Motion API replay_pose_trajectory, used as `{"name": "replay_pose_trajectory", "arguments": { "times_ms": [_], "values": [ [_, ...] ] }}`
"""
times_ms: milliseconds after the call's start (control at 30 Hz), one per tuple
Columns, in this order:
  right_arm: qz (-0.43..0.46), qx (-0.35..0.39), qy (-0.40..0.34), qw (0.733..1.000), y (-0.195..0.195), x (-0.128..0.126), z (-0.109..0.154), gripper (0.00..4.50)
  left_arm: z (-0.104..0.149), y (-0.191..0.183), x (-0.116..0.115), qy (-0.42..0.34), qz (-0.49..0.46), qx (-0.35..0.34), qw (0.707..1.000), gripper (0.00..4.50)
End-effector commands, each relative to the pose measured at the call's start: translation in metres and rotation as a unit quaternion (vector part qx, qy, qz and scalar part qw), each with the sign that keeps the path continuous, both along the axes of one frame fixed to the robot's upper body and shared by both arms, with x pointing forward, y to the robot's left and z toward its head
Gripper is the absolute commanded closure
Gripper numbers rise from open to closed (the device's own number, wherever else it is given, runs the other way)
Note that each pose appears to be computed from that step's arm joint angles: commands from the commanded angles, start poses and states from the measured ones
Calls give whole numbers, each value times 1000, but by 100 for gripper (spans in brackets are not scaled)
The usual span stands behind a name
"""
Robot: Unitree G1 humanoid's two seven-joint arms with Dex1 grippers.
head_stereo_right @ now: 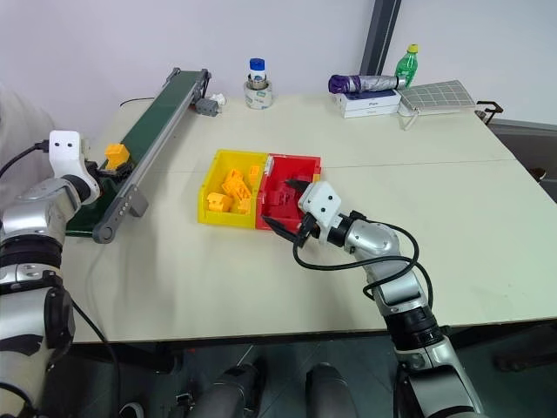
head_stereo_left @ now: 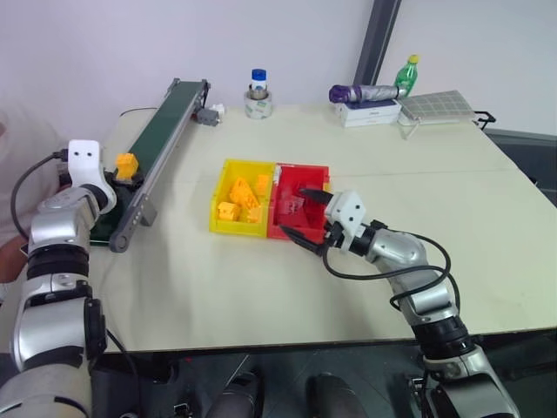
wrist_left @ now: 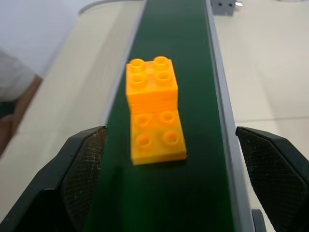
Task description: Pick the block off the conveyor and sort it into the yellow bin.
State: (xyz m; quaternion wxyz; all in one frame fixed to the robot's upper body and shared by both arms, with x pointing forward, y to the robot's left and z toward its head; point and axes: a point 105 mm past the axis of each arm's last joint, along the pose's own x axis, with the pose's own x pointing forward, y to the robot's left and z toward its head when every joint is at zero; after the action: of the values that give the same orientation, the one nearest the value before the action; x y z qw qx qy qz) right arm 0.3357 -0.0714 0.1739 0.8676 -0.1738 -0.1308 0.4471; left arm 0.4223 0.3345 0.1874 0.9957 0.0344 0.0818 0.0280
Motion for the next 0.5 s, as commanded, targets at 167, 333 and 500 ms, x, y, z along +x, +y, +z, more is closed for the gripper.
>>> {"name": "replay_pose_trajectory", "arguments": {
  "times_ms": [167, 333, 500],
  "values": [
    [3, 7, -27, 1000, 1, -5, 14, 0, 20, 9, 1, -34, 18, 7, 999, 2],
    [4, 6, -27, 1000, 2, -5, 14, 0, 12, 9, -1, -22, 21, -12, 999, 92],
    [6, 4, -27, 1000, 2, -4, 14, 0, 13, 9, -3, -31, 25, -8, 999, 323]
  ]
}}
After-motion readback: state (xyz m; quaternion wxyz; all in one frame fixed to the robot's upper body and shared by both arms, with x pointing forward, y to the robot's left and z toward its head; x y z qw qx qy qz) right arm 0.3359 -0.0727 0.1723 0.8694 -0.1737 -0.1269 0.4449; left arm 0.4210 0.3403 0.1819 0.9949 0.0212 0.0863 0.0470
